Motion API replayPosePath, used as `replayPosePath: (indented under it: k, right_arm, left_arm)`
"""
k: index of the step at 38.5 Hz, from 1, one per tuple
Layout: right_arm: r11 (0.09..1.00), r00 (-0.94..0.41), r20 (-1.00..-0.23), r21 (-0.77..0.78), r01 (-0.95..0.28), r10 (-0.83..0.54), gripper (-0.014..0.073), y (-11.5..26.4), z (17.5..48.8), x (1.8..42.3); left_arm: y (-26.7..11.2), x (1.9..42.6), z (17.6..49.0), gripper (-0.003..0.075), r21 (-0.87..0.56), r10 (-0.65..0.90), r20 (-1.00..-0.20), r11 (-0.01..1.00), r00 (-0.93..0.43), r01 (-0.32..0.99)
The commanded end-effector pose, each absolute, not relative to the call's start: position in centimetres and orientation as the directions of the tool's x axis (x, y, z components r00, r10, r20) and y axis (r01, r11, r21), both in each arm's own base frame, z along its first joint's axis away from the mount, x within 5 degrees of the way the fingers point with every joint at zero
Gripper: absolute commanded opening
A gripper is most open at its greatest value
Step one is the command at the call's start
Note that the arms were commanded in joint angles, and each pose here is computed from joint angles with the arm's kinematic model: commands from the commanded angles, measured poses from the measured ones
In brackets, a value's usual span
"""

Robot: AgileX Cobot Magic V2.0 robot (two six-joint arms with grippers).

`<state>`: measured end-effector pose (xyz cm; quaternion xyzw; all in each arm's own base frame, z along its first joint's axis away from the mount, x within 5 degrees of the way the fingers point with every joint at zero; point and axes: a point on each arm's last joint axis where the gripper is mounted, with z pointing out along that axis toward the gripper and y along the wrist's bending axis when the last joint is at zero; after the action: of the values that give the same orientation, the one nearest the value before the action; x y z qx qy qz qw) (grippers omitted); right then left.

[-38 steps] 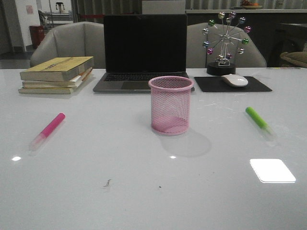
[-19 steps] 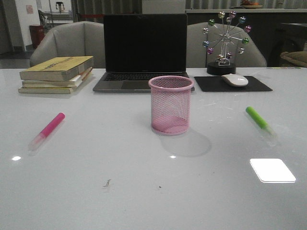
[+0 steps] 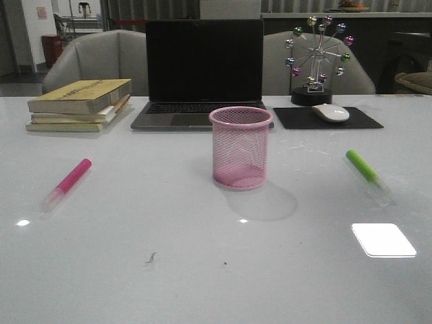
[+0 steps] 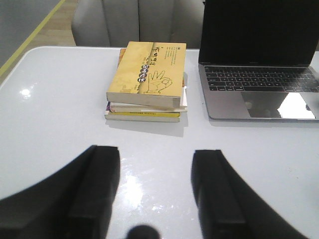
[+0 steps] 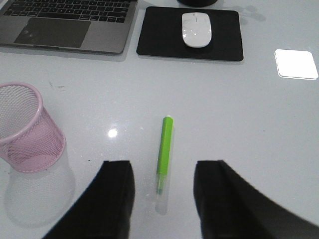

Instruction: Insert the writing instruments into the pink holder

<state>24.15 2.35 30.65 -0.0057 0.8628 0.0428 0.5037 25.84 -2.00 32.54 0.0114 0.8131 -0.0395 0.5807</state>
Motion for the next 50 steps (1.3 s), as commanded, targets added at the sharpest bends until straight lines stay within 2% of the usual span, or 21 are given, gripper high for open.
replayPosePath:
  k: [1,9,18,24,31,38,50]
  right_arm:
    - [0.996,-0.385,-0.922,0.055,-0.065,0.026,0.0452,2.3,32.6,24.5]
    - [0.997,-0.420,-0.907,0.054,-0.062,0.023,0.0452,2.3,31.8,25.0]
    - [0.996,-0.522,-0.851,0.085,-0.040,0.052,0.0452,2.5,29.7,26.9]
    - [0.994,-0.605,-0.791,0.111,0.008,0.093,0.0450,2.1,29.1,30.3]
    - [0.994,-0.733,-0.672,0.097,0.052,0.104,0.0450,1.4,28.3,35.8]
    - [0.994,-0.785,-0.612,0.092,0.058,0.102,0.0450,1.6,28.3,40.6]
    - [0.995,-0.857,-0.508,0.082,0.054,0.088,0.0450,2.0,26.1,46.4]
  left_arm:
    - [-1.9,26.2,34.7,0.0458,-0.066,-0.054,-0.980,0.996,-0.191,0.056]
    - [-2.0,27.5,33.2,0.0456,-0.067,-0.053,-0.969,0.996,-0.242,0.052]
    - [-2.4,27.5,32.5,0.0456,-0.068,-0.044,-0.950,0.996,-0.309,0.066]
    - [-2.4,27.4,32.1,0.0456,-0.070,-0.042,-0.936,0.995,-0.349,0.067]
    - [-2.5,27.2,31.7,0.0456,-0.087,-0.054,-0.914,0.994,-0.402,0.064]
    - [-2.5,27.1,31.6,0.0456,-0.103,-0.070,-0.909,0.993,-0.410,0.060]
    - [-2.5,27.1,31.5,0.0456,-0.103,-0.069,-0.905,0.993,-0.419,0.060]
